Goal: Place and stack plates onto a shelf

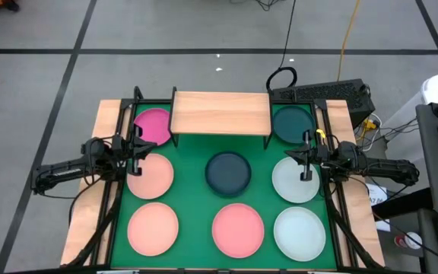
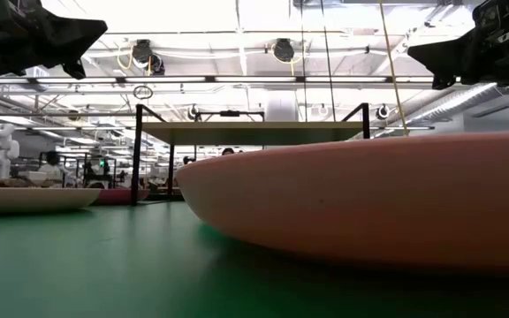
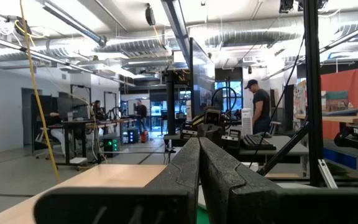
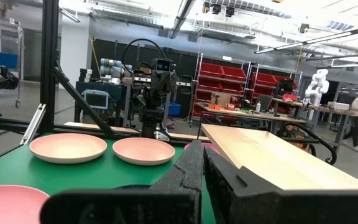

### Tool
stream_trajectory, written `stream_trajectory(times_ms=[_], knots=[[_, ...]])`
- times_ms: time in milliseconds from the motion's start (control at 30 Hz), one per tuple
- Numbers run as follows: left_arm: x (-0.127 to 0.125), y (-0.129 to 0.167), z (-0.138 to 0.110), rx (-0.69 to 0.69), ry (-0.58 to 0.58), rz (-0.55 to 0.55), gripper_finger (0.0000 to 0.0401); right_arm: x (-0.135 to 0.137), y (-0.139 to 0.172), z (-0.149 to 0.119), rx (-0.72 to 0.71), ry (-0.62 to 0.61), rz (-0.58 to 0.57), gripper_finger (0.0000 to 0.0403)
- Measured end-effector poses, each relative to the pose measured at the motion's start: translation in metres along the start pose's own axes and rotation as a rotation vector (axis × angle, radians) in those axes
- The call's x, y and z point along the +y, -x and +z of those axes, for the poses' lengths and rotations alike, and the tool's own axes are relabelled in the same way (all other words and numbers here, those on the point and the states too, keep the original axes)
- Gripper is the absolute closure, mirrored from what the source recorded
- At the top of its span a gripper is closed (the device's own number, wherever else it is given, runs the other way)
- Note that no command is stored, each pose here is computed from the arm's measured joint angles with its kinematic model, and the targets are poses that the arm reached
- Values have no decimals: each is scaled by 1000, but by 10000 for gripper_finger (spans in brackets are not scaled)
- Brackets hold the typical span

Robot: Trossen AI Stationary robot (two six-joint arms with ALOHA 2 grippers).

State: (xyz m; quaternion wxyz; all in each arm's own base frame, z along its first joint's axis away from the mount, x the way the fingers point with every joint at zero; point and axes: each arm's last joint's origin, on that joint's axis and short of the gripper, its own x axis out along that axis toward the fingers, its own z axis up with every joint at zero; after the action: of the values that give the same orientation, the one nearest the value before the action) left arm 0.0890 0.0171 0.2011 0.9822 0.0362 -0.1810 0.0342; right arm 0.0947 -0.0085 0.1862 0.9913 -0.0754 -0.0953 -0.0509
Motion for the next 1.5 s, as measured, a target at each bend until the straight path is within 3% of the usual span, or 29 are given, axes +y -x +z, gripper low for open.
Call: stream_trajectory(times_ms=[900,1200,1500], knots=[[0,0,0,-2,27,0,387,0,0,0,0,0,0,403],[0,2,18,-188,28,-6,387,0,0,0,-1,0,0,403],[0,2,20,-206,29,-7,387,0,0,0,0,0,0,403]])
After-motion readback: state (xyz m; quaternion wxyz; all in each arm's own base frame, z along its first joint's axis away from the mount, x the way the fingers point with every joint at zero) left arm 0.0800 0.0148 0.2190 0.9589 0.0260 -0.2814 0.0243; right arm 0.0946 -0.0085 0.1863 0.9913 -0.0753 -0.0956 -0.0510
